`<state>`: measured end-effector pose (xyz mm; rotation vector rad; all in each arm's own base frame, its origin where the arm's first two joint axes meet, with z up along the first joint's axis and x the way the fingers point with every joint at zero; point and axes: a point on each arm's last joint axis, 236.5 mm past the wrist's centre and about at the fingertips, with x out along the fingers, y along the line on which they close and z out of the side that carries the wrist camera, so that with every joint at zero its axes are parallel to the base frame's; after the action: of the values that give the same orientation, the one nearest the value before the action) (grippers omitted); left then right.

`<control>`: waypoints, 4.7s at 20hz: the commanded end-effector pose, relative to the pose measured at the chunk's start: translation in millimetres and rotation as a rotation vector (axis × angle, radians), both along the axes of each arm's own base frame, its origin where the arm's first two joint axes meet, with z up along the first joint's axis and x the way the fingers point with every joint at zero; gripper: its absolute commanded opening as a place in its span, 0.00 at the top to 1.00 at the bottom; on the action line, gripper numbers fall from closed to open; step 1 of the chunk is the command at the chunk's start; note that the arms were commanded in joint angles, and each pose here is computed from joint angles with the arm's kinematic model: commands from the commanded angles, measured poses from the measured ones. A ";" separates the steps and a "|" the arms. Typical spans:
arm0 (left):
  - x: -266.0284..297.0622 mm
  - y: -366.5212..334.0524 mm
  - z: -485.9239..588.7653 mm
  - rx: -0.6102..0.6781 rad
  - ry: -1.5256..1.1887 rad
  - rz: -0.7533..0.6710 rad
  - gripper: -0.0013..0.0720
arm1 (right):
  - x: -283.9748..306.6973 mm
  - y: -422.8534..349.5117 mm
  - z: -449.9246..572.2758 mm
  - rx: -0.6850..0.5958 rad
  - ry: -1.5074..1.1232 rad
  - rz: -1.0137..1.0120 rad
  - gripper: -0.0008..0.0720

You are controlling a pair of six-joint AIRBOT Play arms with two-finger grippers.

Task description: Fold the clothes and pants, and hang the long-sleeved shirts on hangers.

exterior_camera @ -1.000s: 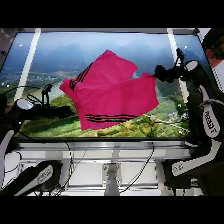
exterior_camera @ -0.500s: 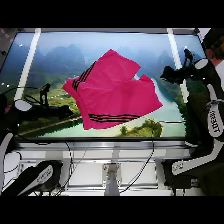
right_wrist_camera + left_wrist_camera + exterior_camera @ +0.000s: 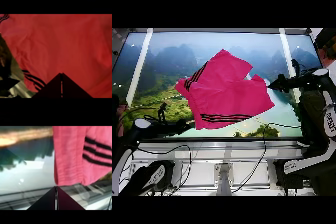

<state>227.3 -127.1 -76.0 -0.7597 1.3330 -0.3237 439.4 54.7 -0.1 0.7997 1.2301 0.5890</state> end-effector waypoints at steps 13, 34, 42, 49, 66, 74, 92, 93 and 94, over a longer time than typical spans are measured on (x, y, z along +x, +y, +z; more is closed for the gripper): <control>13.5 -3.0 -6.5 0.016 -0.116 0.037 0.17 | 24.0 14.3 72.6 0.175 -0.175 0.013 0.46; 57.4 -67.2 21.5 -0.126 -0.168 -0.030 0.97 | 16.0 -12.2 30.5 -0.038 -0.077 0.013 0.98; 33.4 -60.7 16.8 -0.037 -0.181 -0.180 0.97 | -33.4 -53.4 -26.5 -0.001 0.131 -0.148 0.98; 23.5 -53.0 6.2 0.024 -0.174 -0.248 0.97 | -77.8 -83.4 -78.1 0.029 0.346 -0.432 0.36; 15.5 -47.6 -0.4 0.061 -0.165 -0.299 0.97 | -32.5 -47.2 -112.5 -0.082 0.372 -0.573 0.33; 36.0 -38.0 -2.4 0.111 -0.221 -0.239 0.97 | -27.2 -29.8 -112.0 -0.057 0.366 -0.554 0.65; 161.6 -8.9 113.0 0.256 -0.650 -0.134 0.97 | 88.5 -41.6 79.1 0.019 -0.201 -0.472 0.98; 161.9 -13.1 118.3 0.249 -0.658 -0.146 0.97 | 87.1 -35.3 85.7 0.024 -0.207 -0.442 0.98; 160.0 -18.3 120.3 0.241 -0.660 -0.162 0.97 | 84.2 -27.4 87.7 0.029 -0.204 -0.415 0.98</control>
<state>381.1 -138.5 23.7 -0.3171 0.8144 -0.4465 521.3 14.8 60.2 0.9960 0.8502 0.2649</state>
